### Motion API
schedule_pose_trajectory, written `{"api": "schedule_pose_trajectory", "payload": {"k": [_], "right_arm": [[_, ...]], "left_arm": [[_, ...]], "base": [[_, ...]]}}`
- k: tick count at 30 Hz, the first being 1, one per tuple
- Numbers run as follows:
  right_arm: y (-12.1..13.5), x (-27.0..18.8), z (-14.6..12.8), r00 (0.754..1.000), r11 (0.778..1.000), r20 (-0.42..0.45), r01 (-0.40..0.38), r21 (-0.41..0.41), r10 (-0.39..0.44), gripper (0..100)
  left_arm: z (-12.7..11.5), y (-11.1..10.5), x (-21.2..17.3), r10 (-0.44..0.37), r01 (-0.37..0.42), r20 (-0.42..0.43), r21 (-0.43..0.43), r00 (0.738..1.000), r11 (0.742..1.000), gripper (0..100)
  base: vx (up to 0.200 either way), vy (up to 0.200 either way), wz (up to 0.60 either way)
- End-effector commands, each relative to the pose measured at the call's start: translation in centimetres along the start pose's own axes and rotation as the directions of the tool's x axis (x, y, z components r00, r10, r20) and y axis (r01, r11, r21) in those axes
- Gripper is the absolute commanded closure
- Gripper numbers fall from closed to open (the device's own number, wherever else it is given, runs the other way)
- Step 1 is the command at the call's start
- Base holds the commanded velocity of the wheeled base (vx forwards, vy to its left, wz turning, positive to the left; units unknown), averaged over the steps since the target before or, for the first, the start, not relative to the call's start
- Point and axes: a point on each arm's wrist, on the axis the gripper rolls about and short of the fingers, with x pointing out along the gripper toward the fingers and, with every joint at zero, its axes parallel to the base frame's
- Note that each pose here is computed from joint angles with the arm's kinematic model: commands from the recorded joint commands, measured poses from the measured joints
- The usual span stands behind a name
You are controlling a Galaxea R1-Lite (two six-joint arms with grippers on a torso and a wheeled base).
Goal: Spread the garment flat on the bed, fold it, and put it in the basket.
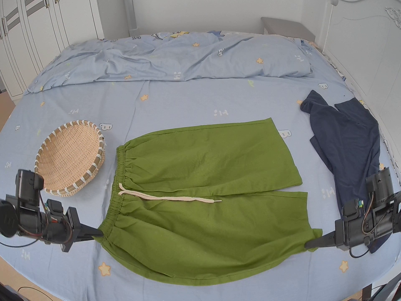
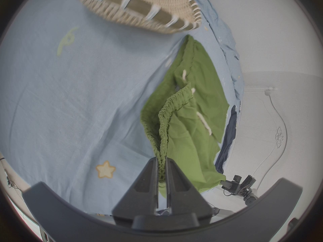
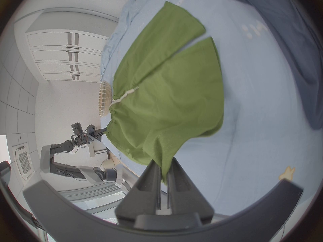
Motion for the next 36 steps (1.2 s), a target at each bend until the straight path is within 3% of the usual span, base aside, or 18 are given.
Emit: {"api": "schedule_pose_trajectory", "payload": {"k": [1, 12, 22, 31, 36], "right_arm": [[2.6, -2.5, 3.7, 0.994, 0.998, 0.107, -0.016, -0.064, 0.023, 100], [4.7, -3.8, 9.8, 0.982, 0.994, 0.188, -0.013, -0.106, 0.033, 100], [6.1, -4.2, 15.6, 0.979, 0.991, 0.205, 0.006, -0.133, 0.022, 100], [6.2, -3.3, 19.1, 0.972, 0.988, 0.233, 0.003, -0.153, 0.033, 100], [7.4, -3.6, 20.9, 0.968, 0.985, 0.246, -0.001, -0.170, 0.043, 100]], "left_arm": [[2.7, -5.7, -4.6, -0.065, 0.059, 0.105, 0.057, 0.992, 0.997, 100], [6.8, -7.3, -3.4, -0.072, 0.066, 0.116, 0.056, 0.991, 0.996, 100], [10.1, -8.2, -1.3, -0.067, 0.061, 0.100, 0.054, 0.993, 0.997, 100], [12.2, -9.1, -0.5, -0.074, 0.066, 0.123, 0.070, 0.990, 0.995, 100], [13.3, -10.1, -0.8, -0.077, 0.067, 0.127, 0.076, 0.989, 0.995, 100]], "base": [[0.000, 0.000, 0.00], [0.000, 0.000, 0.00], [0.000, 0.000, 0.00], [0.000, 0.000, 0.00], [0.000, 0.000, 0.00]]}}
